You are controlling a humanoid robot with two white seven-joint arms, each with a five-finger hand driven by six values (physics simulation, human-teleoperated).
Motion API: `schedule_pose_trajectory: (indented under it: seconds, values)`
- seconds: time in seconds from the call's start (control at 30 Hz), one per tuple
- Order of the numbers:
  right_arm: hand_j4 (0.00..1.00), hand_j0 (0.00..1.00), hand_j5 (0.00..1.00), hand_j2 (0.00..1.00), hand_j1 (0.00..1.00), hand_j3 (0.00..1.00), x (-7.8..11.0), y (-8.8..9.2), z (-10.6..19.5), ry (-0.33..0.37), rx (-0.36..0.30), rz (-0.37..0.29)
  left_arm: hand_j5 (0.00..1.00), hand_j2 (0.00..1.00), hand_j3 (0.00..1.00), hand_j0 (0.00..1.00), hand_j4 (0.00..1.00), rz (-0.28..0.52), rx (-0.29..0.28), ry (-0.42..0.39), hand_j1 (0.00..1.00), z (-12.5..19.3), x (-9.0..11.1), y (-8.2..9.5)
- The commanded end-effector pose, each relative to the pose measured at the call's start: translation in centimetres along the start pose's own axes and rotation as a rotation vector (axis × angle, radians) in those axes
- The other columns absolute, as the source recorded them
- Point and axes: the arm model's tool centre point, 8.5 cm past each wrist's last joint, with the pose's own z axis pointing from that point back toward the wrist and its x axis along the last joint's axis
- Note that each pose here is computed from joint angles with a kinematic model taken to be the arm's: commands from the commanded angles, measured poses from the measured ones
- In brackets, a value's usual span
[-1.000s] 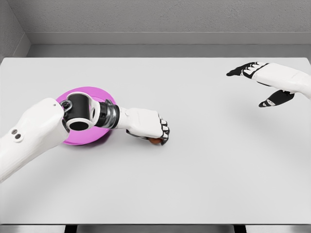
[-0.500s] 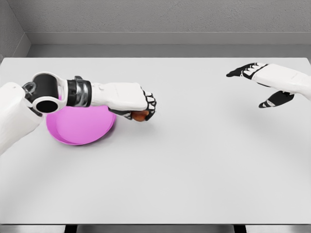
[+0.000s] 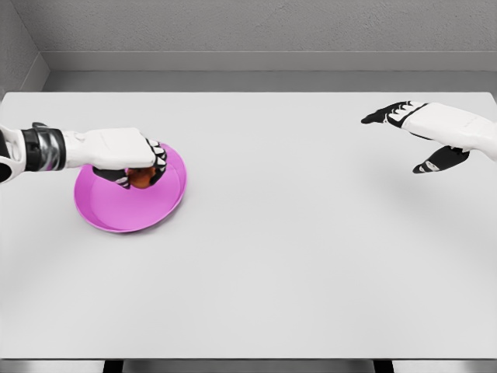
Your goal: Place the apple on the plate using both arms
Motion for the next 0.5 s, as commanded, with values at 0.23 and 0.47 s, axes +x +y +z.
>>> schedule_pose_trajectory:
  seconds: [0.23,0.47]
  values:
    - [1.0,1.0,1.0,1.0,1.0,1.0,0.0,0.0,0.0,0.0,-0.001,-0.006,0.99,0.99,0.99,0.99,0.99,0.024,-0.011,0.016,0.99,-0.1,-0.6,-0.7]
    - [1.0,1.0,1.0,1.0,1.0,1.0,0.0,0.0,0.0,0.0,-0.001,-0.006,1.0,1.0,1.0,1.0,1.0,0.284,0.144,0.053,1.0,3.3,-4.5,-1.1]
